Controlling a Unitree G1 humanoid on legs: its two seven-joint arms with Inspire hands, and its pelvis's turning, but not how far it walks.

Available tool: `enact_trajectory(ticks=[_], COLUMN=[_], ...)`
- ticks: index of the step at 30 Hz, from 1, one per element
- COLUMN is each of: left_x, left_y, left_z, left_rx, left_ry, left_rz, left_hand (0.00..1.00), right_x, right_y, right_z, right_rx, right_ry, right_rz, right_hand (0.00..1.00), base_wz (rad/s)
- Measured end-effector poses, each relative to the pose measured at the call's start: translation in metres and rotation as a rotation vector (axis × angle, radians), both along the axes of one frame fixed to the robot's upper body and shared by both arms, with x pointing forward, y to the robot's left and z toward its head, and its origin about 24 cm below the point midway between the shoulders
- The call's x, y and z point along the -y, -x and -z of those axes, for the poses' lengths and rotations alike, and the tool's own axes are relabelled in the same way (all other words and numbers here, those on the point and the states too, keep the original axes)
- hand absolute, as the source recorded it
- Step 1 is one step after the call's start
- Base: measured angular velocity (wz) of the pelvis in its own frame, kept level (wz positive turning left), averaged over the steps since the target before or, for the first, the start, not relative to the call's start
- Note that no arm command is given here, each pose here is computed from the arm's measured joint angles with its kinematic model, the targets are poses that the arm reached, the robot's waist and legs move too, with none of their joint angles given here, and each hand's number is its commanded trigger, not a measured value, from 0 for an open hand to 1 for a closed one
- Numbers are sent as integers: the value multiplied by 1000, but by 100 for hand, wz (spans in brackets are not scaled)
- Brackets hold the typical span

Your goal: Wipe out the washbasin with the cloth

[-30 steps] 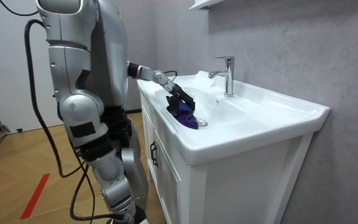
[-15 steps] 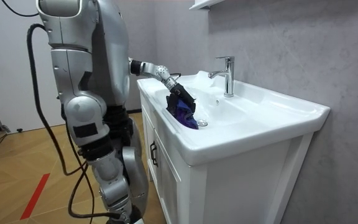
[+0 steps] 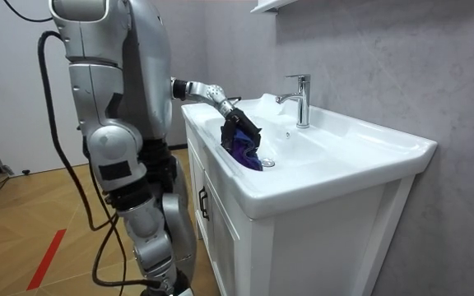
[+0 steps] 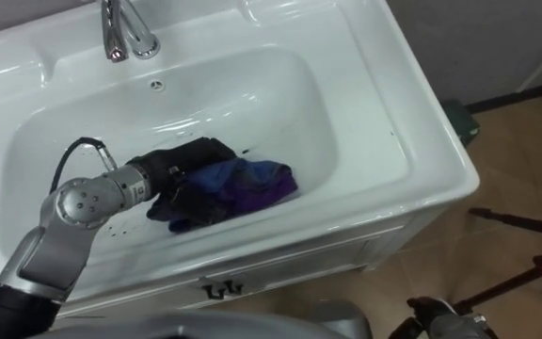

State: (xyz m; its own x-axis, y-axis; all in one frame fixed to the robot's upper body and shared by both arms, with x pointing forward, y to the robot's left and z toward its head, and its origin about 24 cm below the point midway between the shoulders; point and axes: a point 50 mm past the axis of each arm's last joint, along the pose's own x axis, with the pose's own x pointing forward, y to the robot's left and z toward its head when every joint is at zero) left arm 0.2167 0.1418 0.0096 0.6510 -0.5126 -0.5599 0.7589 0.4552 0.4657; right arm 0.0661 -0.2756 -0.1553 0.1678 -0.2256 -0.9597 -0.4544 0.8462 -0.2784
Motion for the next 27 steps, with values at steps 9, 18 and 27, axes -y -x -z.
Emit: enact_trajectory(ticks=[9, 18, 27], left_x=[-4, -60, -119], left_y=[1, 18, 37], left_z=[2, 37, 65], left_rx=[23, -89, -112], left_ry=[-99, -237, -378], left_rz=[17, -229, -520], left_hand=[100, 100, 100], right_x=[-2, 7, 19], right_y=[7, 13, 13], right_z=[2, -1, -6], right_rx=[-15, 5, 13], right_ry=[-11, 3, 46], right_rz=[14, 116, 138], right_hand=[0, 0, 0], base_wz=[-2, -11, 0])
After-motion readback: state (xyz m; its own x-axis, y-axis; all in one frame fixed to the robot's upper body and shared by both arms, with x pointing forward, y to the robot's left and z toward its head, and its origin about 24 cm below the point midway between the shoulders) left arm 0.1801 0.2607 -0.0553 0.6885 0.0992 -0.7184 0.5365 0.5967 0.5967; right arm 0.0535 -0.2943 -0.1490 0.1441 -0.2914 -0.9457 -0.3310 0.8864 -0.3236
